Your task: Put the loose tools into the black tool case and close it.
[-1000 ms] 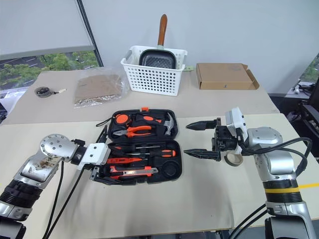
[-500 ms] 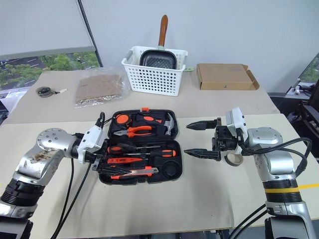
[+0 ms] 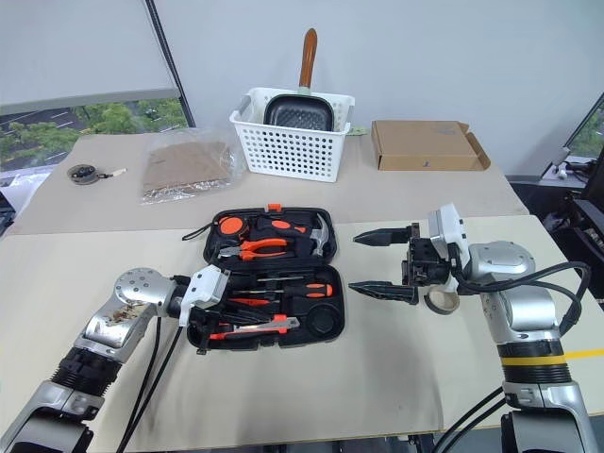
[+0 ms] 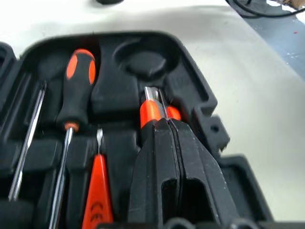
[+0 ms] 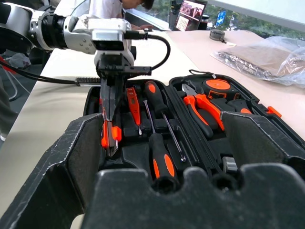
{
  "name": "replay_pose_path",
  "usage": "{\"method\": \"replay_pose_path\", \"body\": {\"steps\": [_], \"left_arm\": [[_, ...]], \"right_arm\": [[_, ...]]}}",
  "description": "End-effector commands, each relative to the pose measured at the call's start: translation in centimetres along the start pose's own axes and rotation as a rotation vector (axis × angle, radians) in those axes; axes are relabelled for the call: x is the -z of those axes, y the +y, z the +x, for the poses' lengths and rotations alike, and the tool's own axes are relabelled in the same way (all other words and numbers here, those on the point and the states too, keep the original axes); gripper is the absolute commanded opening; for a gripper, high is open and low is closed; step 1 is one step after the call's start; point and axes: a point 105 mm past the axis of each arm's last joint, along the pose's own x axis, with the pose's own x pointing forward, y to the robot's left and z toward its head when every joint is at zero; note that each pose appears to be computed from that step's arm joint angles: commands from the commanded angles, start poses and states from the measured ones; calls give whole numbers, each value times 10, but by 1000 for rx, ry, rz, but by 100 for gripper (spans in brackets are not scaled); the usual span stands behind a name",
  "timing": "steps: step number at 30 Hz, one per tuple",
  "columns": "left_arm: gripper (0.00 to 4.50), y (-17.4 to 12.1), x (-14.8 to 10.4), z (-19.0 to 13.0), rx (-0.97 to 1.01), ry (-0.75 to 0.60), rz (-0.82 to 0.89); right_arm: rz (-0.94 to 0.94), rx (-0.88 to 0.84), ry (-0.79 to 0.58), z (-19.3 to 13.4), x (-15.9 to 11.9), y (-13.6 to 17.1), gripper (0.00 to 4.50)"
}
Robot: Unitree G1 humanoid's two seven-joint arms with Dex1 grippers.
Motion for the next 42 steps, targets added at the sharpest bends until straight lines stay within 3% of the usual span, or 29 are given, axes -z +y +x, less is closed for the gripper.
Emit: {"method": "replay_pose_path", "body": {"steps": [1, 23, 27, 31, 32, 33, 39, 42], "left_arm": [[4, -1, 9, 3, 28, 33, 8], [4, -14, 41, 21, 78, 94, -9], [4, -4, 30, 18, 25, 55, 14], [4, 10, 0, 8, -66, -32, 18], [55, 11, -9, 4, -81, -61, 12], [68, 12, -17, 1, -90, -82, 11], [283, 0, -75, -18, -86, -182, 4], [388, -8, -89, -20, -82, -179, -6]], "right_arm": [[-59, 13, -14, -4, -11, -2, 450], [-58, 26, 0, -7, -12, -1, 450], [-53, 48, 24, -13, -9, 0, 450], [-38, 116, 90, -30, -1, -1, 450], [-32, 139, 114, -35, 3, -1, 450], [-26, 164, 142, -41, 6, -2, 450], [65, 285, 442, -85, 42, 9, 450], [134, 337, 589, -97, 59, 13, 450]]}}
